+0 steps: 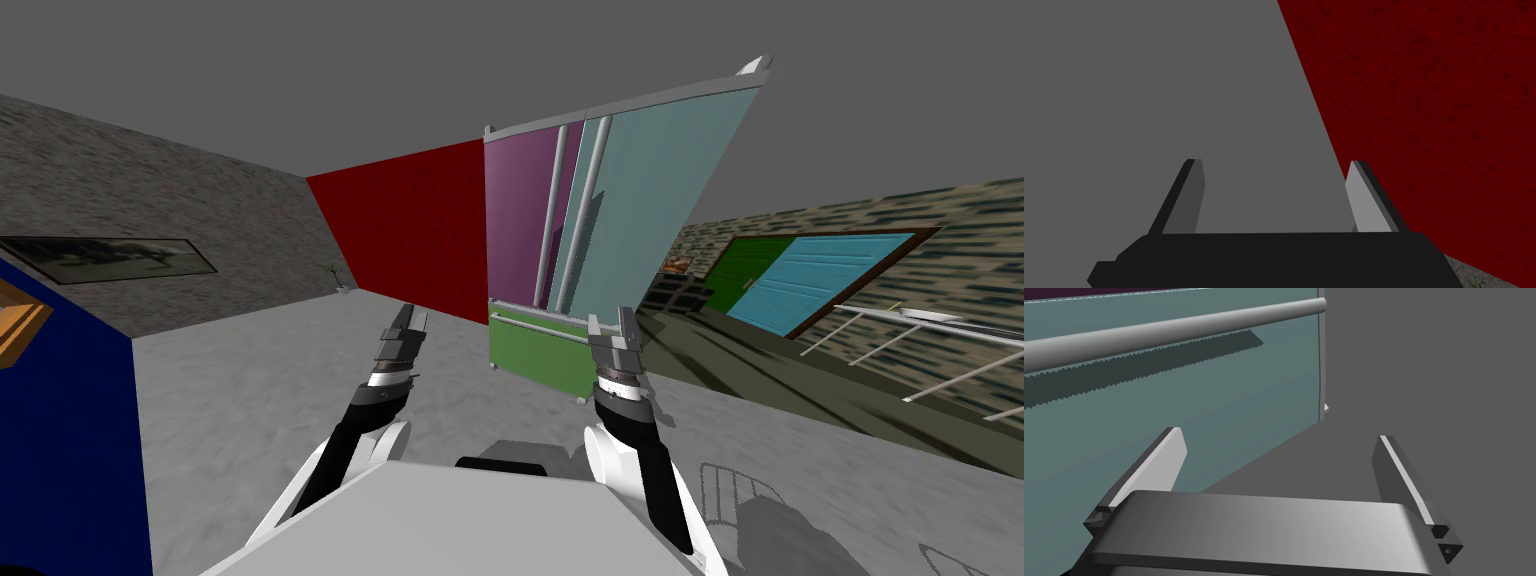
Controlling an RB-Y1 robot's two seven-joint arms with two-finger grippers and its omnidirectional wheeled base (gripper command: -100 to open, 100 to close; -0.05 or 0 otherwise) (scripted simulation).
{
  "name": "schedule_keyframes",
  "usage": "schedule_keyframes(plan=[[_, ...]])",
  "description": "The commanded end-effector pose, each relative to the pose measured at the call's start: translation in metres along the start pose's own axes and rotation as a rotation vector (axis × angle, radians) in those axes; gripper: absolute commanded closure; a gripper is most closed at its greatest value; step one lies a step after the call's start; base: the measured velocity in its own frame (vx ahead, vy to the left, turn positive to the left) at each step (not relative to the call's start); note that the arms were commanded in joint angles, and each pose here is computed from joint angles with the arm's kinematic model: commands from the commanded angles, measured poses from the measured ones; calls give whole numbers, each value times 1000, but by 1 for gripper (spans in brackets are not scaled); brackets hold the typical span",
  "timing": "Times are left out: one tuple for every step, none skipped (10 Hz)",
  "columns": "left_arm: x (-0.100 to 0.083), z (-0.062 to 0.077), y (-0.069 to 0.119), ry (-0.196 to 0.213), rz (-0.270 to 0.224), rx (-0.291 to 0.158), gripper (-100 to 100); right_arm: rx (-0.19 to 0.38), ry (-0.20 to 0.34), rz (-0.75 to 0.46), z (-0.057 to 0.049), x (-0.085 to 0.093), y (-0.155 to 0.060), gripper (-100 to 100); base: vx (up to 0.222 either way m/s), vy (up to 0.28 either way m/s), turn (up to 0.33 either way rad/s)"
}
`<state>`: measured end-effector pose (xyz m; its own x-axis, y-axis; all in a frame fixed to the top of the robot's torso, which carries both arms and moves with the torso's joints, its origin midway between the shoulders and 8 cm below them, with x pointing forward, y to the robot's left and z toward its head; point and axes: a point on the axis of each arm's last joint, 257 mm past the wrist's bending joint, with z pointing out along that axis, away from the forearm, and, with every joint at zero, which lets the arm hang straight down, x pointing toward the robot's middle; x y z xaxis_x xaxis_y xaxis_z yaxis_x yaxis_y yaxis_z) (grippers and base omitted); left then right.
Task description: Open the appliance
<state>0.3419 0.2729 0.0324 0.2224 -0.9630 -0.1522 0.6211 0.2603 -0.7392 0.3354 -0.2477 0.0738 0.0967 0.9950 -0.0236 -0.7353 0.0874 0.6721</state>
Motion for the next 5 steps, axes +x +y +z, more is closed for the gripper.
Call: schedule_keyframes(plan=[[0,0,0,0,0,0,0,0,0,0,0,0,0,0,0,0,0],[0,0,0,0,0,0,0,0,0,0,0,0,0,0,0,0,0],[0,0,0,0,0,0,0,0,0,0,0,0,0,0,0,0,0],[0,0,0,0,0,0,0,0,0,0,0,0,0,0,0,0,0],[0,0,0,0,0,0,0,0,0,0,0,0,0,0,0,0,0]])
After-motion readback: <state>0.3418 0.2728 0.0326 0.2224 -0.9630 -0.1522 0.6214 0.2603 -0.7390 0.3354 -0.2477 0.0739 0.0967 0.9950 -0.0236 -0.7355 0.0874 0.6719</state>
